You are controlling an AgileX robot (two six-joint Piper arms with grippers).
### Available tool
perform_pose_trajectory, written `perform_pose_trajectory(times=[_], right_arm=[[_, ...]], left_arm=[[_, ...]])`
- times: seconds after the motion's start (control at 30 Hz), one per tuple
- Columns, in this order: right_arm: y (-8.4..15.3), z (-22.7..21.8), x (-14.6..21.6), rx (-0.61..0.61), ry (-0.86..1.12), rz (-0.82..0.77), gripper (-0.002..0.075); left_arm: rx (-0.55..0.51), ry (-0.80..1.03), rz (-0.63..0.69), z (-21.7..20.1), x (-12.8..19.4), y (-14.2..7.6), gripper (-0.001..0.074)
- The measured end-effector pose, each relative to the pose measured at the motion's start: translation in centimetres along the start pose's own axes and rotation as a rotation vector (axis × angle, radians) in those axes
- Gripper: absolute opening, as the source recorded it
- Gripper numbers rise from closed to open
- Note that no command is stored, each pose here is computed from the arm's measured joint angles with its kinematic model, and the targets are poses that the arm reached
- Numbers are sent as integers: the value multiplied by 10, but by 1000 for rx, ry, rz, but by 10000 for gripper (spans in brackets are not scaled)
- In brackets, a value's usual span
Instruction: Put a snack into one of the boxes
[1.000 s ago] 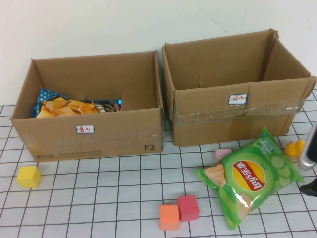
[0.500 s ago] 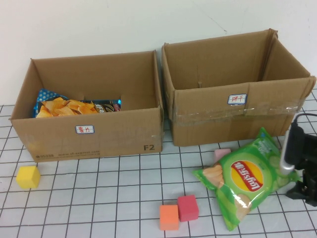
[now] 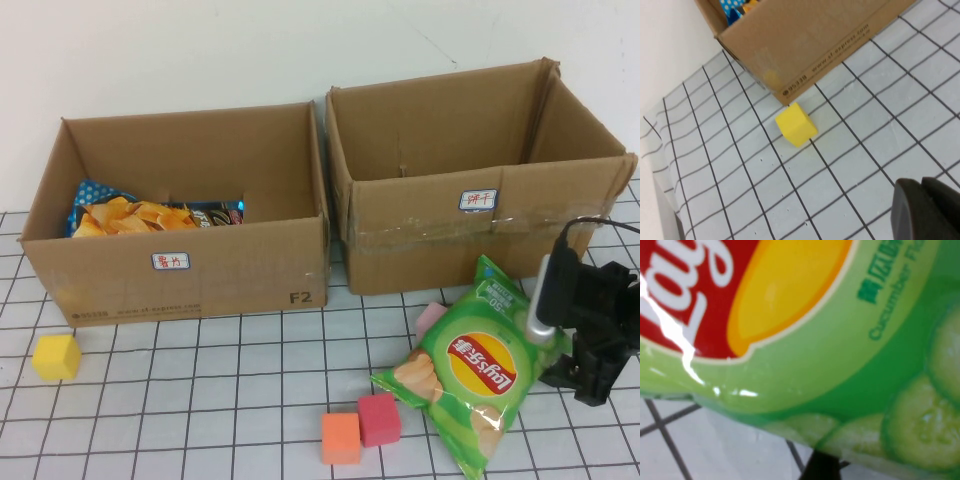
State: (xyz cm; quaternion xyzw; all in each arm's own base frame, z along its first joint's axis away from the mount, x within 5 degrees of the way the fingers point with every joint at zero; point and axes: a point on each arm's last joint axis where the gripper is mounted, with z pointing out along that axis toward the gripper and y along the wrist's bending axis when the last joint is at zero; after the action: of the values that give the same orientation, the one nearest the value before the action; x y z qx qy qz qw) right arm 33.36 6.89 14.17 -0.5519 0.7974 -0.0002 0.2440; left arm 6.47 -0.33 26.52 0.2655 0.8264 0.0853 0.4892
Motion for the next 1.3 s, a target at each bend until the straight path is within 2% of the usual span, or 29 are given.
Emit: perform_pose_trajectory(times=[0.4,0.5,0.63,0.73,0.97,1.3], right_arm=[[1,0,-8,-11,-84,6,501],[3,0,-9,-30,-94,5,381],[7,-1,-10,-78,-109,8,126],[9,-2,-13,-118,-124,6,41],[7,-29,-30,-137,-221,19,11],[4,-96,-59,-61,-403,46,10]], left_arm=[[-31,-78,10,-1,14,-3,-1],[-36,-88,7,-2,15,-3,-1],[-40,-94,-2,-3,15,-2,-1],[-40,-94,-5,-3,15,-2,-1],[-41,-96,-7,-3,15,-2,-1],[-41,-96,-11,-3,15,-2,-1]])
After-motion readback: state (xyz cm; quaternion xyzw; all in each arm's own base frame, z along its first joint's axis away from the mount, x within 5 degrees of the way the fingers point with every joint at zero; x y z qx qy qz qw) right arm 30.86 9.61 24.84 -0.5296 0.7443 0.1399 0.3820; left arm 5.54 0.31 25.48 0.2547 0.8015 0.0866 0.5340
